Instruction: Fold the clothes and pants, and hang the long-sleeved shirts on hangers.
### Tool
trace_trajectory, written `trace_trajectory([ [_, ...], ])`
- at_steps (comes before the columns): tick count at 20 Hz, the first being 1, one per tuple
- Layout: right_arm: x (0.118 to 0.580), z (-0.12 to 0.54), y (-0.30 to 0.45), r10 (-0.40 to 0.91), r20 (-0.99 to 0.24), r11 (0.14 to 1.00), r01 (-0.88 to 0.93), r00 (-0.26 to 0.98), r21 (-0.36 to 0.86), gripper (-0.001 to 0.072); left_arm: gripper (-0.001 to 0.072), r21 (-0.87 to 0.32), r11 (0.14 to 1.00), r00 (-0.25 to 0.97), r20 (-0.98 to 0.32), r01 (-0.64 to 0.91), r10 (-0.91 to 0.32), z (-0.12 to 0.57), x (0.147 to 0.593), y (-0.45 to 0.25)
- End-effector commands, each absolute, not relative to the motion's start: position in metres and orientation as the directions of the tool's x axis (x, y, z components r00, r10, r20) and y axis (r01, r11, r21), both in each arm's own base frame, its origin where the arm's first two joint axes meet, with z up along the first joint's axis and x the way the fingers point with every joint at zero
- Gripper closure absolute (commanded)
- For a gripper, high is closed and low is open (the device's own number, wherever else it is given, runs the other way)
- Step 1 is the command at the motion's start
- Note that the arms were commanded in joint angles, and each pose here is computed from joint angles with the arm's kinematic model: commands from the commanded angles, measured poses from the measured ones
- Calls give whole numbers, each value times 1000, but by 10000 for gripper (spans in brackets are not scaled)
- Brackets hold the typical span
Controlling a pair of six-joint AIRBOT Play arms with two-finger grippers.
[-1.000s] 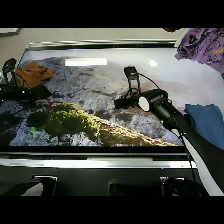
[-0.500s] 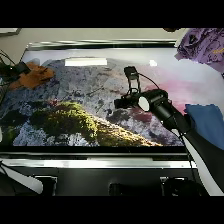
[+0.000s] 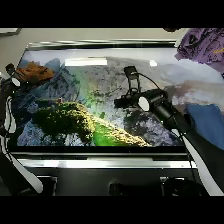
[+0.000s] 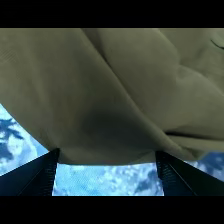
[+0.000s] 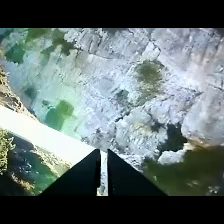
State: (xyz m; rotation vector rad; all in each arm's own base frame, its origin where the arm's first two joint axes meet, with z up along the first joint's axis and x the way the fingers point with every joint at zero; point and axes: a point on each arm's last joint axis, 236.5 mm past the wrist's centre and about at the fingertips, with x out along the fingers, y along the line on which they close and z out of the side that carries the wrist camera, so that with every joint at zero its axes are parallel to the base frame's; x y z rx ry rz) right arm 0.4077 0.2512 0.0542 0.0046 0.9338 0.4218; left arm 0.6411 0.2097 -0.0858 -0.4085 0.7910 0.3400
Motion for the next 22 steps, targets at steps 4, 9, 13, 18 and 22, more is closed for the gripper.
trace_trajectory([
  [4, 407, 54, 253, 360, -777, 917, -348, 516, 193, 625, 633, -244, 858, 696, -698, -453, 169, -90, 652, 219],
  [9, 405, 56, 251, 355, -781, 918, -349, 514, 187, 601, 699, -257, 863, 659, -744, -435, 110, -57, 638, 197],
  [13, 397, 65, 235, 307, -799, 926, -356, 517, 125, 487, 700, -203, 930, 606, -795, -307, 27, 31, 600, 144],
  [18, 370, 75, 177, 115, -867, 937, -342, 485, -67, 529, 700, -271, 958, 620, -769, -95, -156, 153, 534, 14],
  [22, 356, 90, 116, -112, -869, 910, -302, 482, -285, 478, 700, -344, 938, 546, -776, 53, -316, 177, 468, -109],
])
